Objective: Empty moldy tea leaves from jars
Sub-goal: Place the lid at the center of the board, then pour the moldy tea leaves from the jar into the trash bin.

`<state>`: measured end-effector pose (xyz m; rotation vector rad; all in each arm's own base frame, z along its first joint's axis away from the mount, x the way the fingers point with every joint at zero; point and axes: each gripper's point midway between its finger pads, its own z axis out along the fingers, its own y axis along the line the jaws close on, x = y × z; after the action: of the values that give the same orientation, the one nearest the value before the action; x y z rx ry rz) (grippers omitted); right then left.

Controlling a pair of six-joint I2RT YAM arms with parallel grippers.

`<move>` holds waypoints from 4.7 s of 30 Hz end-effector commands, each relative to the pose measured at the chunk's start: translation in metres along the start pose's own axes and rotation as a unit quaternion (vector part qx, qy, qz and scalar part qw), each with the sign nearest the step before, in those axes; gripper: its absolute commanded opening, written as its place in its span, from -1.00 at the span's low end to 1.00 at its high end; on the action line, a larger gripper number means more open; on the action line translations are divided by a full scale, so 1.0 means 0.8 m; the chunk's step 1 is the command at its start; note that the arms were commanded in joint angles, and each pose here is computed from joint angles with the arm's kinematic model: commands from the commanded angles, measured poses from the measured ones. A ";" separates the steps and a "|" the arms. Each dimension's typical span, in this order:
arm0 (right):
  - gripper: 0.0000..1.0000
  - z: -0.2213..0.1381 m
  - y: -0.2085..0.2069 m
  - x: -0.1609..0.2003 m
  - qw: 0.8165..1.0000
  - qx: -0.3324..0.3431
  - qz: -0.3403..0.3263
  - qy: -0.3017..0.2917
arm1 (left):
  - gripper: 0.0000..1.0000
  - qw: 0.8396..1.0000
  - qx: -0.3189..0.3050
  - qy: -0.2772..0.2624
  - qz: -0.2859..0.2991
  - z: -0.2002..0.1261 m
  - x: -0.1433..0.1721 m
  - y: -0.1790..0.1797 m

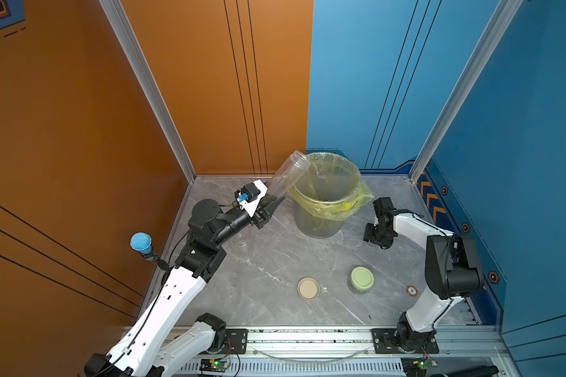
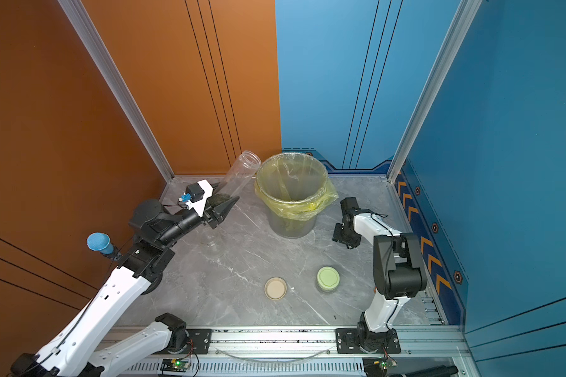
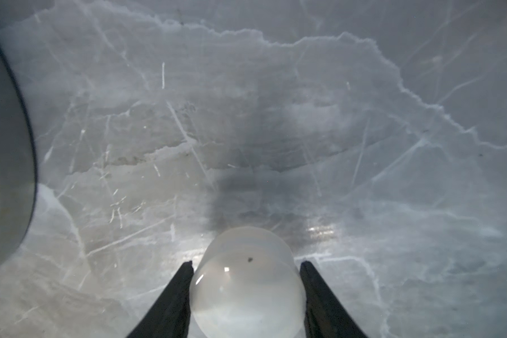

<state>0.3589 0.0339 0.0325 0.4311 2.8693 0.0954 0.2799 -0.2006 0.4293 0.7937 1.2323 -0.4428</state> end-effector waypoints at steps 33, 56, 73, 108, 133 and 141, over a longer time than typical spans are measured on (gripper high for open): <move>1.00 -0.389 0.132 -0.121 0.675 0.196 -0.562 -0.437 | -0.42 0.999 0.018 0.019 -0.031 0.015 -0.025 0.018; 1.00 -0.456 0.097 -0.051 0.556 0.218 -0.598 -0.534 | -0.41 0.997 0.043 0.030 -0.055 0.020 -0.037 0.012; 0.98 -0.559 0.257 0.019 0.209 0.220 -0.723 -0.621 | -0.41 0.991 0.088 0.062 -0.079 0.031 -0.031 -0.011; 0.46 -0.562 0.360 0.034 0.095 0.194 -0.772 -0.598 | -0.41 0.989 0.116 0.083 -0.028 0.056 -0.026 -0.028; 0.46 -0.561 0.372 0.017 0.077 0.218 -0.765 -0.600 | -0.41 0.989 0.128 0.071 -0.031 0.056 -0.032 -0.031; 0.10 -0.559 0.371 0.018 0.075 0.220 -0.767 -0.598 | -0.41 0.989 0.128 0.071 -0.033 0.058 -0.031 -0.031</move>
<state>0.3207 0.3102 0.4779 -1.6749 0.2709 -0.9145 0.2957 -0.2494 0.4262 1.0082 1.4469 -0.5886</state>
